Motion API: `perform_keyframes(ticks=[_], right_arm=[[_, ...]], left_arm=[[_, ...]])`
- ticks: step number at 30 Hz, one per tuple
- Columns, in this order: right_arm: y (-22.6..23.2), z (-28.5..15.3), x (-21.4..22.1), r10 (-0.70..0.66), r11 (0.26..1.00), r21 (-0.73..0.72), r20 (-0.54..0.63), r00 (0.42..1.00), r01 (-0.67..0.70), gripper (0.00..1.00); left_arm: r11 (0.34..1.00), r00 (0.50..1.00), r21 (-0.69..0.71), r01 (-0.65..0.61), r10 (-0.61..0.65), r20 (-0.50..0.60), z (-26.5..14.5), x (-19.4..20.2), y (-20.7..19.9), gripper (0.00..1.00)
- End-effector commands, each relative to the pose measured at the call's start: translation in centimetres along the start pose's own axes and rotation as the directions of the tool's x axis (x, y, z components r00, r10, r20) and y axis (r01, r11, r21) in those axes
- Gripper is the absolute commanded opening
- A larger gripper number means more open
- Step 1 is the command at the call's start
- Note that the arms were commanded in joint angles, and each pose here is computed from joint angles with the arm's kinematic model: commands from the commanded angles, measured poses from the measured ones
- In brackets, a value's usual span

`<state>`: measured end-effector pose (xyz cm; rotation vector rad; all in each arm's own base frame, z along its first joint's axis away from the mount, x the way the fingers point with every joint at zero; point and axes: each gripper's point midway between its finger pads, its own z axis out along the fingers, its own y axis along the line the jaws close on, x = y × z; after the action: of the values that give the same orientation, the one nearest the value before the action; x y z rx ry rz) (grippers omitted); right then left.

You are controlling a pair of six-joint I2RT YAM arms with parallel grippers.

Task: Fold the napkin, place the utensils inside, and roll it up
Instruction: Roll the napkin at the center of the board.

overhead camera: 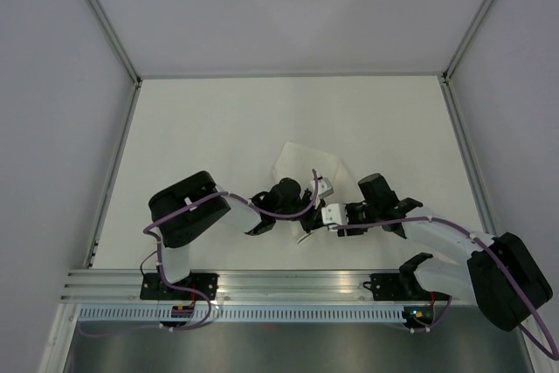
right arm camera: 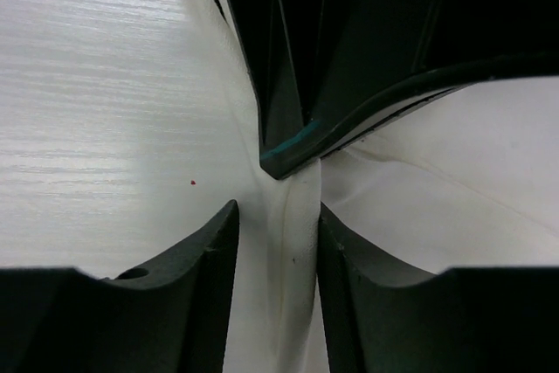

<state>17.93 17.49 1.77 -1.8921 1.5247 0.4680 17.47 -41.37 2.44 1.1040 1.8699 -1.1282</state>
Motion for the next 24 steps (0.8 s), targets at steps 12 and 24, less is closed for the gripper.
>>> perform_keyframes(ticks=[12, 24], right_arm=[[0.6, 0.5, 1.2, -0.022, 1.0, 0.006, -0.028, 0.999, 0.022, 0.1], [3.2, 0.4, 1.4, 0.027, 0.987, -0.156, -0.05, 0.998, -0.034, 0.0]], left_arm=[[0.98, 0.935, -0.06, 0.188, -0.197, -0.296, -2.9, 9.8, 0.7, 0.02], [0.97, 0.971, -0.095, 0.222, -0.229, -0.065, -5.3, 3.7, 1.9, 0.45]])
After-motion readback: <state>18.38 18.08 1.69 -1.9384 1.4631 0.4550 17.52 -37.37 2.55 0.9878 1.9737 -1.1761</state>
